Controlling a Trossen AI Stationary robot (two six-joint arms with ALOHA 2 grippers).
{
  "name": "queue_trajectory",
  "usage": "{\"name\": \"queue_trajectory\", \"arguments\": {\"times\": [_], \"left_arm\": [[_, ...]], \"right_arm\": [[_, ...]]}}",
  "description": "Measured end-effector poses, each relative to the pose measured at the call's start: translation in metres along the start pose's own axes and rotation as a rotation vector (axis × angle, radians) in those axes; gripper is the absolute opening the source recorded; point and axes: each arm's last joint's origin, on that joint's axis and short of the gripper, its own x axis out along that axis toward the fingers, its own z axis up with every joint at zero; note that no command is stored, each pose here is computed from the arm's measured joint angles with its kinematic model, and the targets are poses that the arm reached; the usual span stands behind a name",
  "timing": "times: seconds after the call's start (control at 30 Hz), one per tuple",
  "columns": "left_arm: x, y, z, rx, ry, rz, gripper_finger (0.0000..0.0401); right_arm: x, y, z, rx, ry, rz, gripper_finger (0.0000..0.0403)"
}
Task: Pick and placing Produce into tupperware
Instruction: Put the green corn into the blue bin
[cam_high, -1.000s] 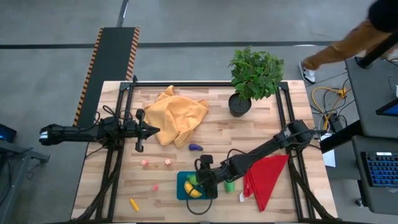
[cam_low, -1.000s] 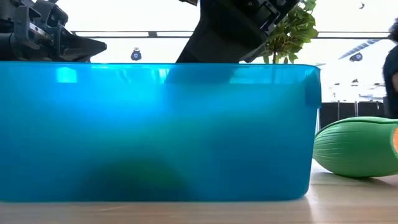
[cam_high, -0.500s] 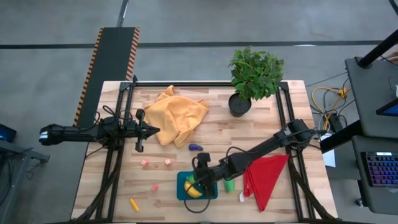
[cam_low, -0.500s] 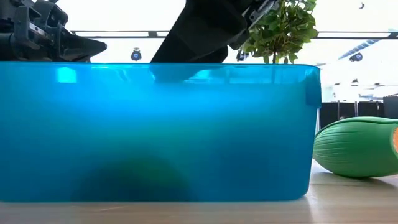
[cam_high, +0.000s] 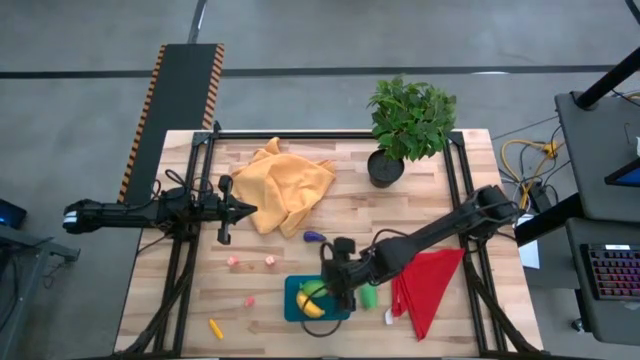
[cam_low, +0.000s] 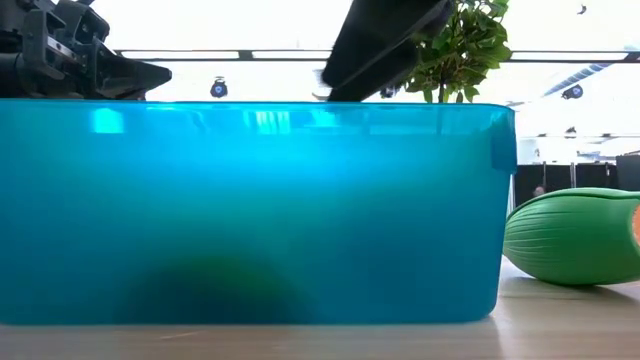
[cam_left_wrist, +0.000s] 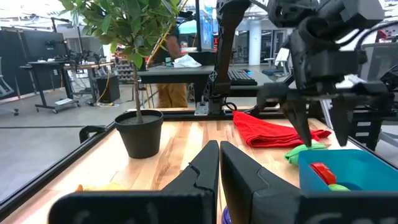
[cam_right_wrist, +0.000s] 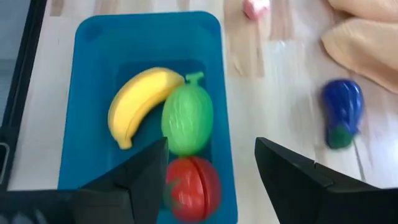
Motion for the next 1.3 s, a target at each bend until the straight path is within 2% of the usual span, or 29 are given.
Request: {"name": "queue_trajectory", "arguments": {"times": [0.13,0.3,0.43,0.57,0.8,0.9,1.07,1.17,1.3], "left_arm": [[0.000,0.000,0.000,0.000,0.000,0.000,0.0000],[0.000,0.000,0.000,0.000,0.000,0.000,0.0000],[0.000,0.000,0.000,0.000,0.000,0.000,0.0000],[0.000,0.000,0.000,0.000,0.001,0.000,0.0000],[0.001,0.000,-0.001,-0.008,0.010,-0.006,0.0000],[0.001,0.000,-0.002,-0.008,0.021,-0.007,0.0000],[0.001,0.000,-0.002,-0.009,0.022,-0.011,0.0000],[0.001,-0.001,-0.002,-0.010,0.021,-0.024,0.0000],[0.001,-0.001,-0.002,-0.010,0.024,-0.026,0.0000]], "right_arm": [[-0.017,0.004,-0.003,-0.014,0.017,0.006,0.0232],[-0.040,0.020,-0.004,-0.141,-0.042,0.048,0.0230],[-0.056,0.030,-0.012,-0.198,-0.091,-0.018,0.0226],[-0.069,0.036,-0.028,-0.167,-0.094,-0.056,0.0224],[-0.075,0.046,-0.070,-0.108,-0.083,-0.016,0.0224],[-0.072,0.050,-0.085,-0.123,-0.161,0.020,0.0224],[-0.072,0.047,-0.100,-0.120,-0.382,0.161,0.0224],[-0.073,0.035,-0.112,-0.040,-0.420,0.176,0.0224],[-0.070,0.016,-0.121,0.267,-0.410,0.141,0.0224]]}}
